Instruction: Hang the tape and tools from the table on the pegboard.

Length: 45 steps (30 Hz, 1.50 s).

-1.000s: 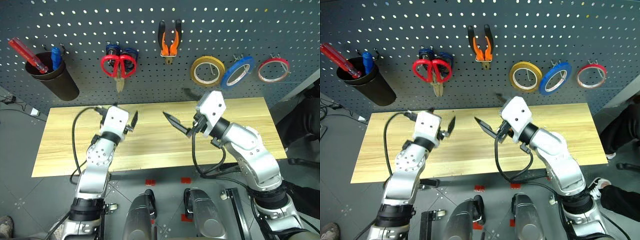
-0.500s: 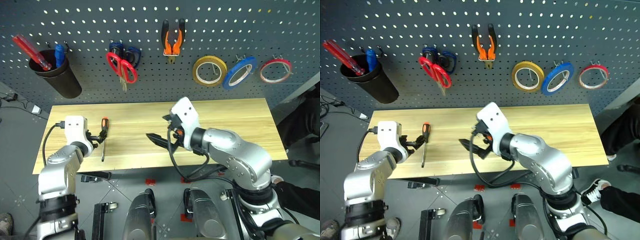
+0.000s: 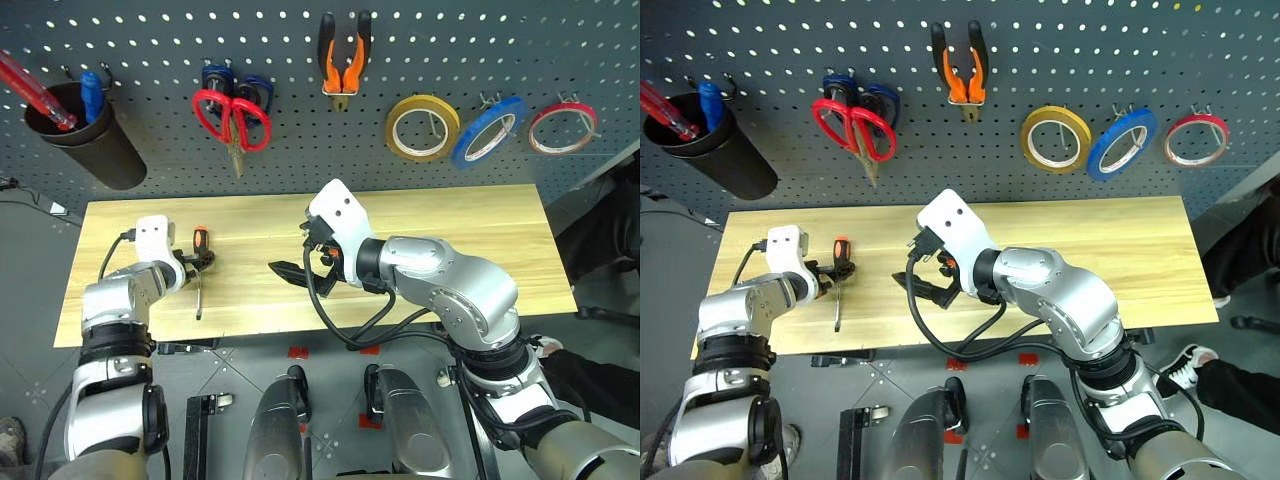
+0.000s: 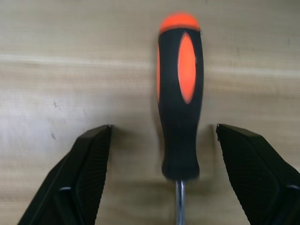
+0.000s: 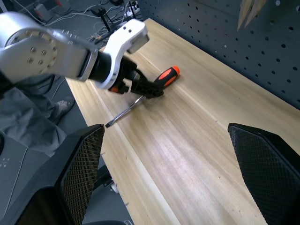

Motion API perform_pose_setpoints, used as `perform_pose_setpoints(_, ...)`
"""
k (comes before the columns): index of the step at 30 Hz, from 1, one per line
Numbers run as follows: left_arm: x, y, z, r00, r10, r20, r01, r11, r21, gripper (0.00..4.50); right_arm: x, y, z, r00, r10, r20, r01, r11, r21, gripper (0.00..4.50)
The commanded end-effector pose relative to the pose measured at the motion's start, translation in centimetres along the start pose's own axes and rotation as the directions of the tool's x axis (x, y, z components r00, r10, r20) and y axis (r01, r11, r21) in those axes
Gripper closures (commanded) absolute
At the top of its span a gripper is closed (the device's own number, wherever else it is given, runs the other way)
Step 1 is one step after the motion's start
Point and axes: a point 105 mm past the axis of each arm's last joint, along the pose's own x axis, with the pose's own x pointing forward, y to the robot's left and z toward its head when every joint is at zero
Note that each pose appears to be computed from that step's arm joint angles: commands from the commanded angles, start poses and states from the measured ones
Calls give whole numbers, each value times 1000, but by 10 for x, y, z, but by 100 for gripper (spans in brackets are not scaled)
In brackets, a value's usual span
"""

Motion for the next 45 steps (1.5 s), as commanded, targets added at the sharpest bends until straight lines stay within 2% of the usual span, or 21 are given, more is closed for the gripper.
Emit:
perform_pose_setpoints(1,0,0,-8,1000,-16,-24,18,997,81,136,-3,6,11,999,25,45,-24,999,-25,0)
perform_pose_setpoints(6,-6,-1,-7,999,-41,-14,43,988,146,294,-12,3,19,994,25,106,-9,990,-141,0)
perform_pose_setpoints(9,-17,1,3,998,-59,28,52,981,187,389,-23,13,28,978,102,180,-60,972,-227,0)
perform_pose_setpoints(10,-20,1,6,997,-71,43,61,978,201,402,-26,16,28,975,129,183,-83,968,-239,0)
perform_pose_setpoints(13,-31,1,13,993,-90,79,70,972,224,401,-32,24,25,966,195,170,-148,955,-257,0)
perform_pose_setpoints(17,-48,-7,20,980,-154,126,118,959,256,401,-30,22,23,965,206,161,-157,950,-272,0)
perform_pose_setpoints(20,-80,-29,30,931,-298,211,195,894,404,401,-33,21,24,963,219,158,-167,943,-288,0)
perform_pose_setpoints(22,-105,-43,47,873,-350,339,124,833,540,401,-36,20,24,962,223,160,-171,942,-289,0)
perform_pose_setpoints(25,-136,-54,53,829,-299,473,-42,810,586,401,-38,11,19,963,206,175,-154,950,-272,0)
perform_pose_setpoints(27,-150,-55,57,798,-241,553,-146,812,565,401,-37,8,17,963,200,179,-148,951,-270,0)
perform_pose_setpoints(29,-163,-55,67,741,-188,645,-221,839,498,401,-36,6,18,961,200,191,-145,952,-268,0)
perform_pose_setpoints(33,-189,-68,89,612,-170,773,-328,834,443,401,-36,-3,26,956,177,233,-116,961,-252,0)
perform_pose_setpoints(35,-200,-66,107,548,-140,825,-364,847,386,401,-35,-7,31,954,169,246,-108,964,-244,0)
perform_pose_setpoints(38,-218,-60,147,437,-114,892,-380,876,298,401,-37,-9,42,946,172,275,-110,968,-227,0)
perform_pose_setpoints(43,-232,-46,200,312,-97,945,-355,911,211,401,-37,-10,58,938,167,304,-123,980,-156,0)
perform_pose_setpoints(45,-229,-42,212,293,-97,951,-345,917,200,401,-36,-12,63,940,151,308,-114,984,-134,0)
